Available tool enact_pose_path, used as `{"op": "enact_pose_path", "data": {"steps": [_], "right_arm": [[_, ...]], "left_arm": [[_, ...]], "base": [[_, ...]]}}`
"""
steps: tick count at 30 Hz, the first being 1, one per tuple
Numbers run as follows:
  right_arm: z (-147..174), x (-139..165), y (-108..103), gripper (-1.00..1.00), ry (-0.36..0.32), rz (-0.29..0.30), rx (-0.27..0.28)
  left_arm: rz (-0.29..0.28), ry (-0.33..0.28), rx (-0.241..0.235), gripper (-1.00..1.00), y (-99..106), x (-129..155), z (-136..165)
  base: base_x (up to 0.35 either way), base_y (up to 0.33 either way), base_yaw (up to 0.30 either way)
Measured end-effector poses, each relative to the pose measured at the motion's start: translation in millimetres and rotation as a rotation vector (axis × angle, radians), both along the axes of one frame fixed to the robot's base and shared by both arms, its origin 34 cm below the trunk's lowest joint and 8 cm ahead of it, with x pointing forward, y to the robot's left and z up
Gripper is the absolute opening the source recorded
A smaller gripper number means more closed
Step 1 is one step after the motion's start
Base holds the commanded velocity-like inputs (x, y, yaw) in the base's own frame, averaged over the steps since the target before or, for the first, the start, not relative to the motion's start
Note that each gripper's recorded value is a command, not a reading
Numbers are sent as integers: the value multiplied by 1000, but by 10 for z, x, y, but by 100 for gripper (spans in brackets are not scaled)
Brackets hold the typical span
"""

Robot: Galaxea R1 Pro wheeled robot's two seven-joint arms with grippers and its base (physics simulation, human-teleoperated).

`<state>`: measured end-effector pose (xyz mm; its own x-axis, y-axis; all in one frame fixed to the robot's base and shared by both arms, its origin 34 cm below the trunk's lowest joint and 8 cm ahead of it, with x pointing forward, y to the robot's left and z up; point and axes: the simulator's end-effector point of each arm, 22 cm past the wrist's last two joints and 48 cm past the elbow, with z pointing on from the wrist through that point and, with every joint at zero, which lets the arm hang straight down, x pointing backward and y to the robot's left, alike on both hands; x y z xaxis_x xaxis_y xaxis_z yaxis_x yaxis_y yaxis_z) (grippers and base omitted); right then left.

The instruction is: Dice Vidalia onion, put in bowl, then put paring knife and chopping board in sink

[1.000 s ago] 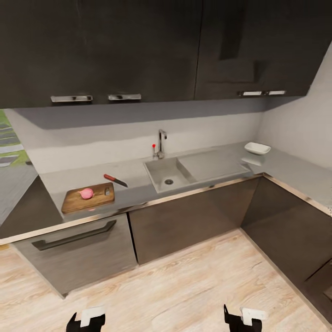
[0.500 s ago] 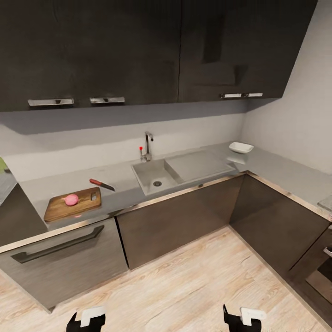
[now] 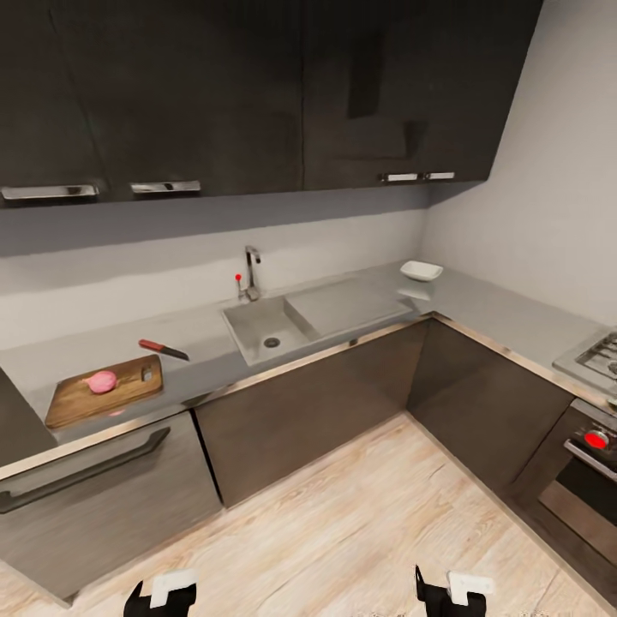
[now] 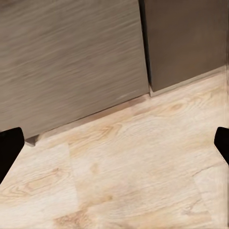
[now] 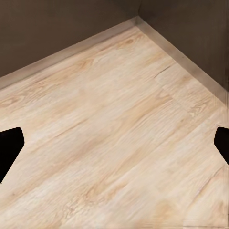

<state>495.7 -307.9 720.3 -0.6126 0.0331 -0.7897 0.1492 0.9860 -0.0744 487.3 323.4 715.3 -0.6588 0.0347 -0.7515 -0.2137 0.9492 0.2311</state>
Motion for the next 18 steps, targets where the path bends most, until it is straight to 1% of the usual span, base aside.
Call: {"op": "enact_pose_path", "data": {"steps": [18], "right_arm": [[2, 3, -1, 100, -1, 0, 0]], "left_arm": [[0, 0, 0, 100, 0, 0, 0]], "base": [[0, 0, -247]]}}
